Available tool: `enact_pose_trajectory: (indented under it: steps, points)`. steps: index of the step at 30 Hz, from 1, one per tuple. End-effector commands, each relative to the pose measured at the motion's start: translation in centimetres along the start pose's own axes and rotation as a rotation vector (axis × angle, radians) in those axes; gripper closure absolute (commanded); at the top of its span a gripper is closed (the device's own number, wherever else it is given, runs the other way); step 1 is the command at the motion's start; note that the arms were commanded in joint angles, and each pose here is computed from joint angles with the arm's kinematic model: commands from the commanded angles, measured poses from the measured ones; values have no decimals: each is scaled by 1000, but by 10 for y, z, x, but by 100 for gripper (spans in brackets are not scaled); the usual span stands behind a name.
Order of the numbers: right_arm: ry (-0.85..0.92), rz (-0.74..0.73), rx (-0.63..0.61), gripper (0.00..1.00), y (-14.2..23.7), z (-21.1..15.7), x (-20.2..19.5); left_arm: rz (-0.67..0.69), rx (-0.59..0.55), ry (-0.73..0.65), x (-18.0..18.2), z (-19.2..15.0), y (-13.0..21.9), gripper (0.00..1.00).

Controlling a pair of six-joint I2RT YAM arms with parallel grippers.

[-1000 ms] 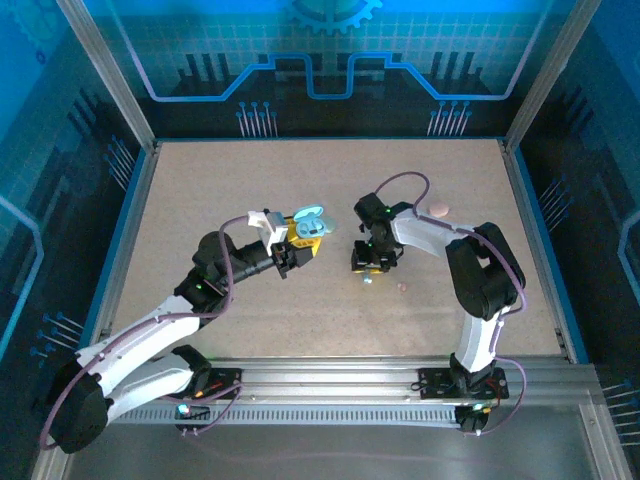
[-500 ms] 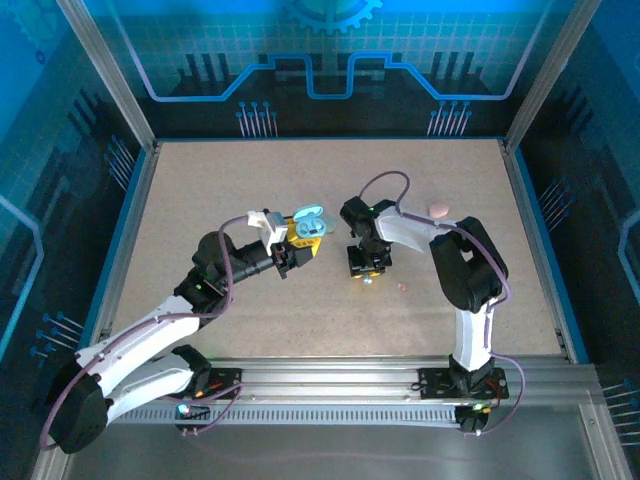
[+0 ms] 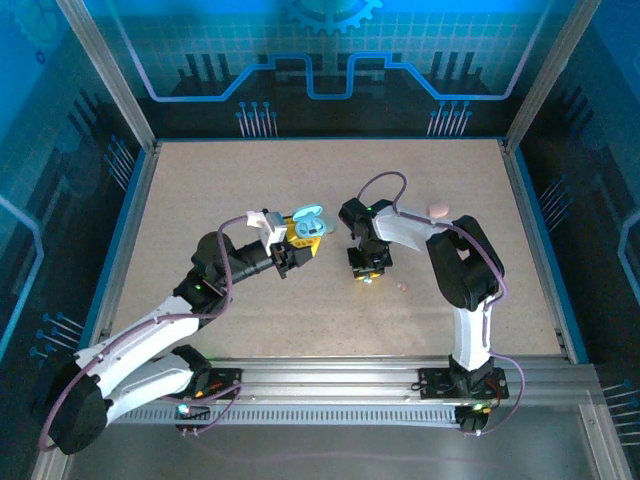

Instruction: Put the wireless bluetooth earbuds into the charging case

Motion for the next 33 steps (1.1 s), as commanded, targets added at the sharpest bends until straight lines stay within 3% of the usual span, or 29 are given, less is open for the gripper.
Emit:
enact_pose_trajectory:
  steps: [1, 9, 21, 27, 33]
  points:
    - [26, -20, 14, 73, -1, 1, 4, 0, -24, -20, -3, 3, 3, 66]
    - [38, -26, 8, 73, 0, 4, 5, -1, -24, -19, -3, 4, 3, 66]
    - [46, -2, 7, 80, 9, -2, 6, 2, -19, -16, -3, 3, 3, 66]
    - [31, 86, -121, 81, 58, -7, 9, 23, -13, -13, 1, 0, 1, 66]
    - [-7, 400, -360, 80, 140, -18, 9, 110, -9, -12, 14, -5, -3, 66]
Point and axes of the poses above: each hand's point on the last joint's axis, 136 mm out from that joint toward the fingers, its own y axis back along the fingers, its own x axis along the line the jaws close on, z = x × y, the point moved 7 cm from there along y, back along the fingers, and after that the axes turned 11 degrees about y, right-handed, at the moved point
